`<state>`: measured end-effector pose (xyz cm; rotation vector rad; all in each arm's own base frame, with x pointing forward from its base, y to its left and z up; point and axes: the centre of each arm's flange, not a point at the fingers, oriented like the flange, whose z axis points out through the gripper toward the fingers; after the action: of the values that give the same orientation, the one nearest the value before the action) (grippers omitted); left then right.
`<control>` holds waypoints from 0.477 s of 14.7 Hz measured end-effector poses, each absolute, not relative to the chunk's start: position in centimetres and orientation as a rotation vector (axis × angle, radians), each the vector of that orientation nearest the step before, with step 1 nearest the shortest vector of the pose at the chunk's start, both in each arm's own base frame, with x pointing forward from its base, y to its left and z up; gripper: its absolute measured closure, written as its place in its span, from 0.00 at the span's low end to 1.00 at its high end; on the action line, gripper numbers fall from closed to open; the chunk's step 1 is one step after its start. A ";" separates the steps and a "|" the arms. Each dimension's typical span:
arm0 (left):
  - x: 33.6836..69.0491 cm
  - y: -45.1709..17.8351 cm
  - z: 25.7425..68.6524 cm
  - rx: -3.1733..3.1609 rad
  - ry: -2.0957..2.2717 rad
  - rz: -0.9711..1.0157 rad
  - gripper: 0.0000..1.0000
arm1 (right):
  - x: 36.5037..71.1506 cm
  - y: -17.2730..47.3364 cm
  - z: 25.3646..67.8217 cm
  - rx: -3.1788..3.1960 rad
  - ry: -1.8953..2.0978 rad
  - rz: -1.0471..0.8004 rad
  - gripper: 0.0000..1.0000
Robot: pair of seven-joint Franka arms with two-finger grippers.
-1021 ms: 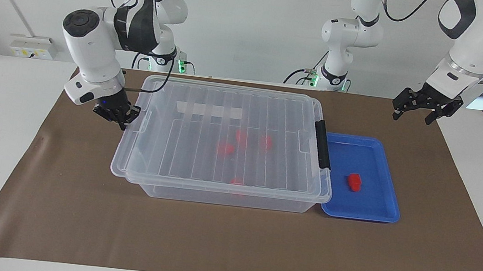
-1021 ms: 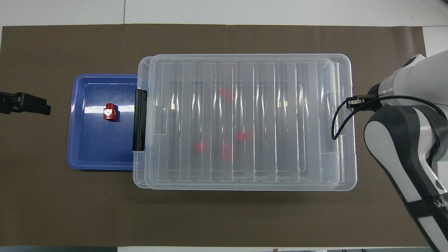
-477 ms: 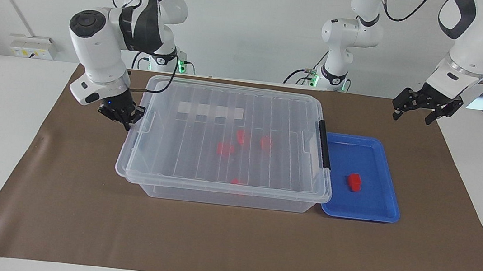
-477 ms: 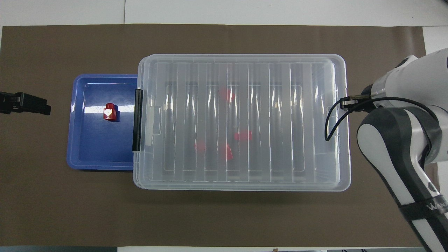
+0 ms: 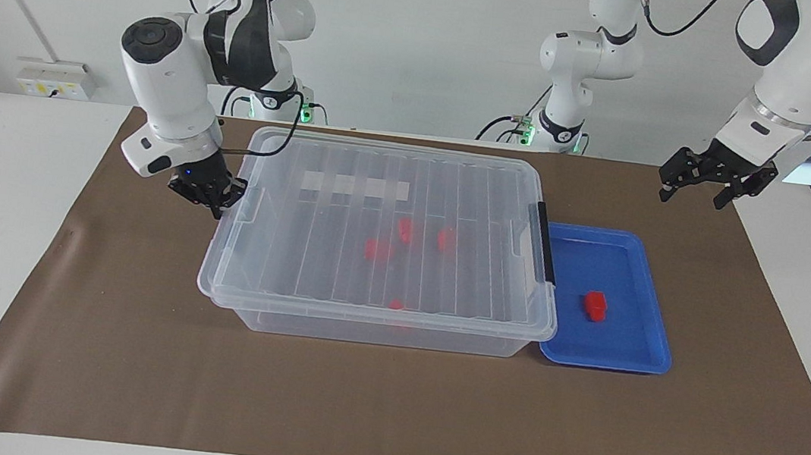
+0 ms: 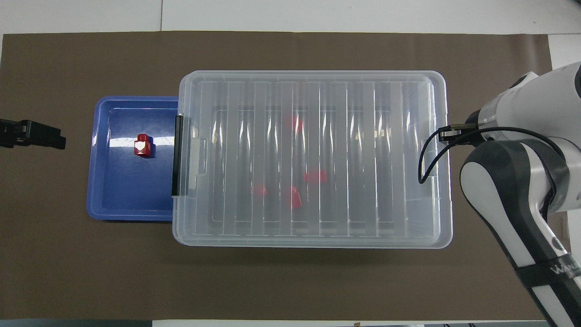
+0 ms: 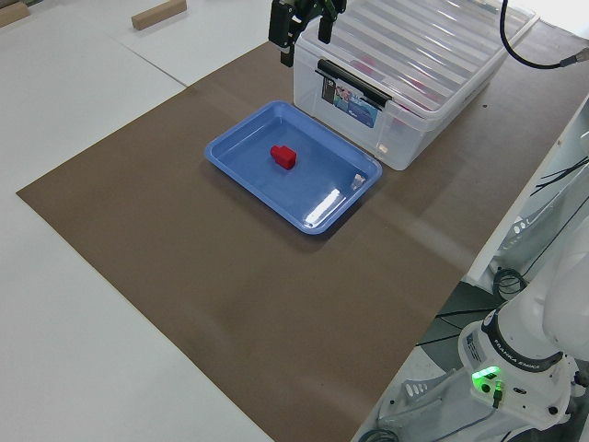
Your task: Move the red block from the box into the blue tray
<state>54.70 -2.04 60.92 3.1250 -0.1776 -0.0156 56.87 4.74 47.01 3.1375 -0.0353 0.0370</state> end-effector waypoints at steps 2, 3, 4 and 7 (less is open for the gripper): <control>54.7 -2.0 60.9 3.125 -0.178 -0.016 0.00 | 56.9 4.7 47.0 3.137 -0.035 0.037 0.99; 54.7 -2.0 60.9 3.125 -0.178 -0.016 0.00 | 56.9 4.7 47.0 3.137 -0.035 0.037 0.99; 54.7 -2.0 60.9 3.125 -0.178 -0.016 0.00 | 56.9 4.7 47.1 3.137 -0.035 0.036 0.99; 54.7 -2.0 60.9 3.125 -0.178 -0.016 0.00 | 56.9 4.6 48.6 3.135 -0.039 0.000 0.99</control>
<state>54.70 -2.04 60.92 3.1250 -0.1776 -0.0156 56.90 4.63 48.62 3.1351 -0.0387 0.0001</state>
